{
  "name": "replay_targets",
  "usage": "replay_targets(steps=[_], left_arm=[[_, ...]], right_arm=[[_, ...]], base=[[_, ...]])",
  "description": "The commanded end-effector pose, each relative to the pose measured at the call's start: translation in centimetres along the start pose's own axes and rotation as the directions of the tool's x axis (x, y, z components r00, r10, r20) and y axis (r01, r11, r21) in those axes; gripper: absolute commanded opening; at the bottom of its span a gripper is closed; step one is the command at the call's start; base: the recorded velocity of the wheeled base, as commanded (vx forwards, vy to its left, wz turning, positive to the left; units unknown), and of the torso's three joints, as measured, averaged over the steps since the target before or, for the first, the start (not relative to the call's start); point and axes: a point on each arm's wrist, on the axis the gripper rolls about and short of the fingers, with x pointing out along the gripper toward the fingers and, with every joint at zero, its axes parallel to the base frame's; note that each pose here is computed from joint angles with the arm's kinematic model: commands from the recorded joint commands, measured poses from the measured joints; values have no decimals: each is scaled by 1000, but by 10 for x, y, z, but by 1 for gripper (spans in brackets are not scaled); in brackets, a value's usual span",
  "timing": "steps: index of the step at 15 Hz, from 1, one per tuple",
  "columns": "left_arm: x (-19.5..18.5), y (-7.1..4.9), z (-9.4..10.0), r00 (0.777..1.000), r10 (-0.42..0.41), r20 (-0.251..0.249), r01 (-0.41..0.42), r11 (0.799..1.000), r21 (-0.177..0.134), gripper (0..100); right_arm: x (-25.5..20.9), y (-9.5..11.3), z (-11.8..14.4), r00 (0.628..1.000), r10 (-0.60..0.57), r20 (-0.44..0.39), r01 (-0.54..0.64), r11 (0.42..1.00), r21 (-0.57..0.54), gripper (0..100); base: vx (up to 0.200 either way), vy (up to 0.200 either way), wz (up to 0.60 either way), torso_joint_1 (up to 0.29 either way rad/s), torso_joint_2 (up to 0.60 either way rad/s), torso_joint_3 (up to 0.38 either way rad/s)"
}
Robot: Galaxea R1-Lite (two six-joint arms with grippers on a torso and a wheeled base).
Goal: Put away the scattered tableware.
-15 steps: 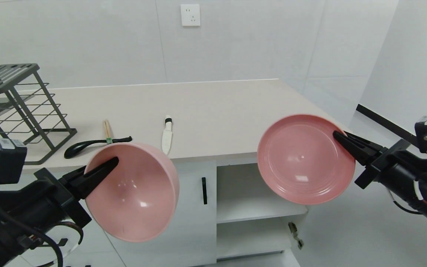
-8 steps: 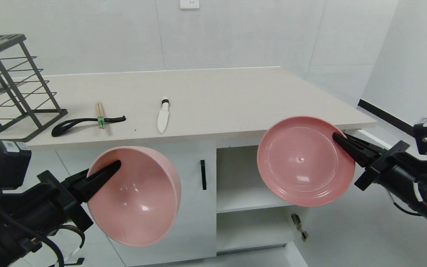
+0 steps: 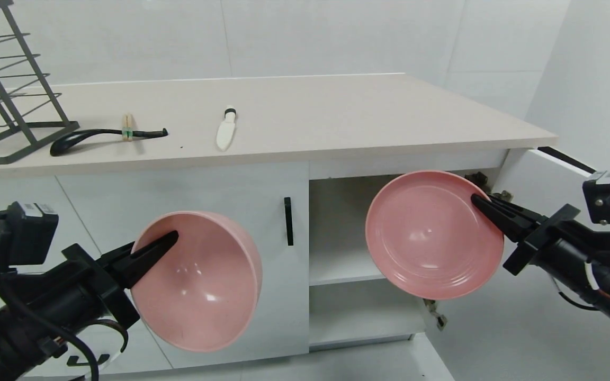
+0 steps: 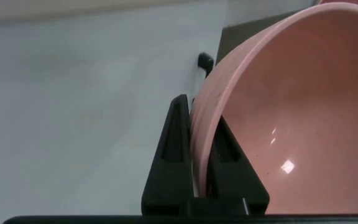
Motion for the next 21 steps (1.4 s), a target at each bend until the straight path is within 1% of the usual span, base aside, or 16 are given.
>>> replay_targets(steps=[1,3,7,10,12,14,16,18,19,20,21], left_arm=[[1,0,-2,1000,0,-8,0,1000,-3,0],[2,1,-3,1000,0,-14,-1,1000,-4,0],[5,0,-10,999,-11,-52,11,1000,-15,0],[7,-2,-12,998,-23,-66,22,1000,-19,0],[9,-2,-18,995,-25,-98,22,999,-26,0],[14,-1,-25,990,-30,-135,25,999,-34,0],[16,-1,-28,988,-32,-150,27,999,-38,0],[16,-3,-30,986,-44,-158,38,998,-40,0],[15,-4,-31,986,-47,-163,41,998,-40,0],[15,-6,-35,981,-57,-185,57,998,-10,0],[14,-6,-41,975,-57,-214,65,997,32,0]], right_arm=[[1,0,-3,1000,2,-10,-2,1000,2,0],[2,0,-6,1000,2,-24,-2,1000,6,0],[8,0,-30,992,10,-127,-6,999,34,0],[10,0,-33,990,11,-140,-6,999,40,0],[11,-1,-39,987,12,-162,-5,999,46,0],[14,-1,-54,975,16,-223,-2,998,62,0],[17,-2,-68,960,21,-278,1,997,78,0],[15,0,-76,949,29,-315,-1,996,89,0],[15,0,-77,947,30,-320,-1,996,90,0],[15,1,-83,939,34,-344,0,995,97,0],[14,1,-87,931,38,-364,0,995,103,0]], base=[[0,0,0,-46,193,110],[0,0,0,-29,80,41],[0,0,0,0,0,0],[0,0,0,0,0,0],[0,0,0,0,0,0],[0,0,0,0,0,0],[0,0,0,0,0,0],[0,0,0,0,0,0],[0,0,0,0,0,0],[0,0,0,0,0,0],[0,0,0,0,0,0]])
